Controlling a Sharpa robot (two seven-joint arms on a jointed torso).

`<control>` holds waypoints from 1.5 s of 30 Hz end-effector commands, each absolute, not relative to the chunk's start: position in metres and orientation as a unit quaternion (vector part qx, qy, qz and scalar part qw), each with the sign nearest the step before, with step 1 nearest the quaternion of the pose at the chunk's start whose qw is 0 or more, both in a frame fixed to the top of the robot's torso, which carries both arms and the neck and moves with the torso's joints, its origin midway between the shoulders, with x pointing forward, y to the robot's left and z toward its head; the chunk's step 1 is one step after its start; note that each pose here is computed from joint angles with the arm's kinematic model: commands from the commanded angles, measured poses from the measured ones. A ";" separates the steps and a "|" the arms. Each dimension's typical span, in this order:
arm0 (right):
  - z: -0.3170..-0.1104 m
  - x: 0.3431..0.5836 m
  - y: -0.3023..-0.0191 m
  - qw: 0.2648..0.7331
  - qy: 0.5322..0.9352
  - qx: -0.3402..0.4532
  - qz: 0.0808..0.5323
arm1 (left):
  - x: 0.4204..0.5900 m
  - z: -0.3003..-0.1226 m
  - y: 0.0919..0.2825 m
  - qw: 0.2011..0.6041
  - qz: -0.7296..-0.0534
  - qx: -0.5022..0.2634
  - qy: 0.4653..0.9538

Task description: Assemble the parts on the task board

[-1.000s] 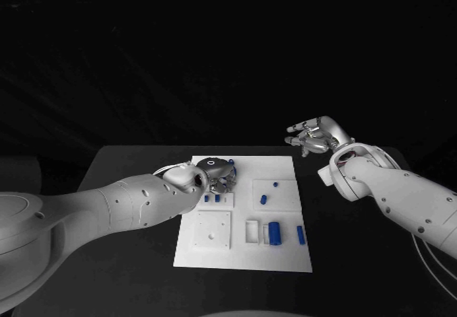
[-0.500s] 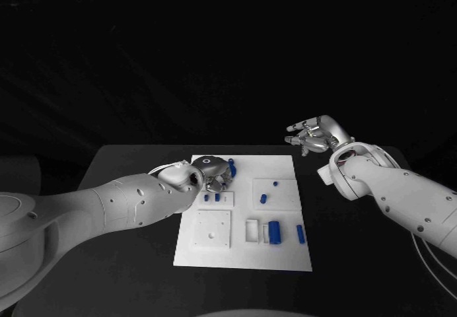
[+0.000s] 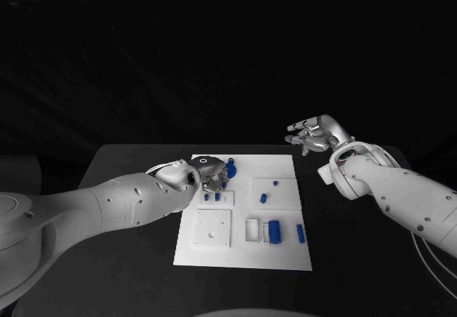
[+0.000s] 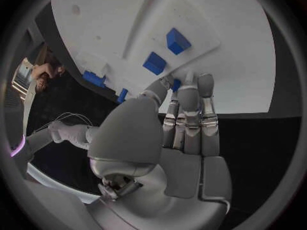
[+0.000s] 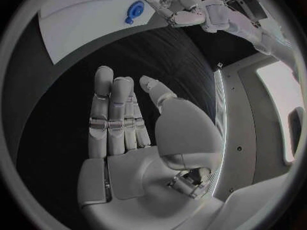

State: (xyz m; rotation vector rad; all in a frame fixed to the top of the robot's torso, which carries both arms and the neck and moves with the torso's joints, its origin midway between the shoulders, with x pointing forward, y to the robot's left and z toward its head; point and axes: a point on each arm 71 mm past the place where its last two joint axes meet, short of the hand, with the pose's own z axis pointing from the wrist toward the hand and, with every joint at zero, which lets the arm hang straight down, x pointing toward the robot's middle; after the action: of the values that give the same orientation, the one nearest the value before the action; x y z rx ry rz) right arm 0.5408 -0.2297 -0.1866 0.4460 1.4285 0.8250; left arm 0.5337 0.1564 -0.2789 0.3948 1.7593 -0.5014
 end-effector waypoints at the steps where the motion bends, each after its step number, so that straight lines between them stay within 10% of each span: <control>1: -0.186 0.541 -0.228 0.656 0.630 0.194 0.368 | 0.534 -0.281 0.156 0.585 -0.209 0.171 0.765; 45: -0.187 0.541 -0.227 0.653 0.632 0.195 0.369 | 0.536 -0.278 0.153 0.598 -0.218 0.144 0.758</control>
State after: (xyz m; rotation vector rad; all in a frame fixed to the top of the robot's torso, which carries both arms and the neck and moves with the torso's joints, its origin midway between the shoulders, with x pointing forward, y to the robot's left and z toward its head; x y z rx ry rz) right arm 0.5410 -0.2284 -0.1869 0.4486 1.4302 0.8279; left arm 0.5353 0.1527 -0.2792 0.3636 1.7709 -0.5044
